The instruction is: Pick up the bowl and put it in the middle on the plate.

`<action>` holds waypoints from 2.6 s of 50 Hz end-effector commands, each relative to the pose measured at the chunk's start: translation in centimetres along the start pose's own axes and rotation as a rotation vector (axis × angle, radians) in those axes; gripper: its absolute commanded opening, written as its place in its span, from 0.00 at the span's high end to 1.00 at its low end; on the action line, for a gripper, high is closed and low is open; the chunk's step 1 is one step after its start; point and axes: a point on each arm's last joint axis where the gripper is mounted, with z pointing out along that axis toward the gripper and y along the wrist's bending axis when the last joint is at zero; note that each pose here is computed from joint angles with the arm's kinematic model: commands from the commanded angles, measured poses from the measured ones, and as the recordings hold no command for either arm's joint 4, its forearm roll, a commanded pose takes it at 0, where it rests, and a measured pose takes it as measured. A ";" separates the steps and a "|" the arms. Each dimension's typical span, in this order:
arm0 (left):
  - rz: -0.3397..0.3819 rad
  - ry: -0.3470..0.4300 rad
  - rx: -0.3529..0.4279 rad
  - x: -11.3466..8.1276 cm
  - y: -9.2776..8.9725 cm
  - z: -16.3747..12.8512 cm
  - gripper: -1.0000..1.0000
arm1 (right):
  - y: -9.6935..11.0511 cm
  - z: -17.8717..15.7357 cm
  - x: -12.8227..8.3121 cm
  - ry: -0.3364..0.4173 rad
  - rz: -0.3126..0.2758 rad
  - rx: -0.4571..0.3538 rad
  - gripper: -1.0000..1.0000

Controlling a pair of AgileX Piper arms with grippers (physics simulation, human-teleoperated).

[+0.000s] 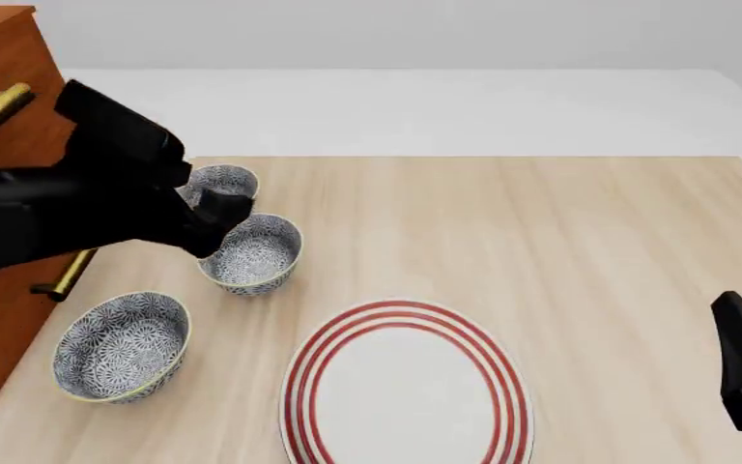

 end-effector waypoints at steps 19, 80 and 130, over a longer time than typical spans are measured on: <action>0.047 0.212 0.112 2.2 -2.8 6.0 0.00 | 0.0 0.0 0.0 -0.002 -0.003 0.000 0.00; 0.162 0.310 0.104 6.3 -2.0 12.3 0.00 | 0.0 0.0 0.0 0.000 0.000 0.000 0.00; 0.197 0.366 0.102 8.5 -1.3 13.3 0.00 | 0.0 0.0 0.0 -0.002 -0.003 -0.001 0.00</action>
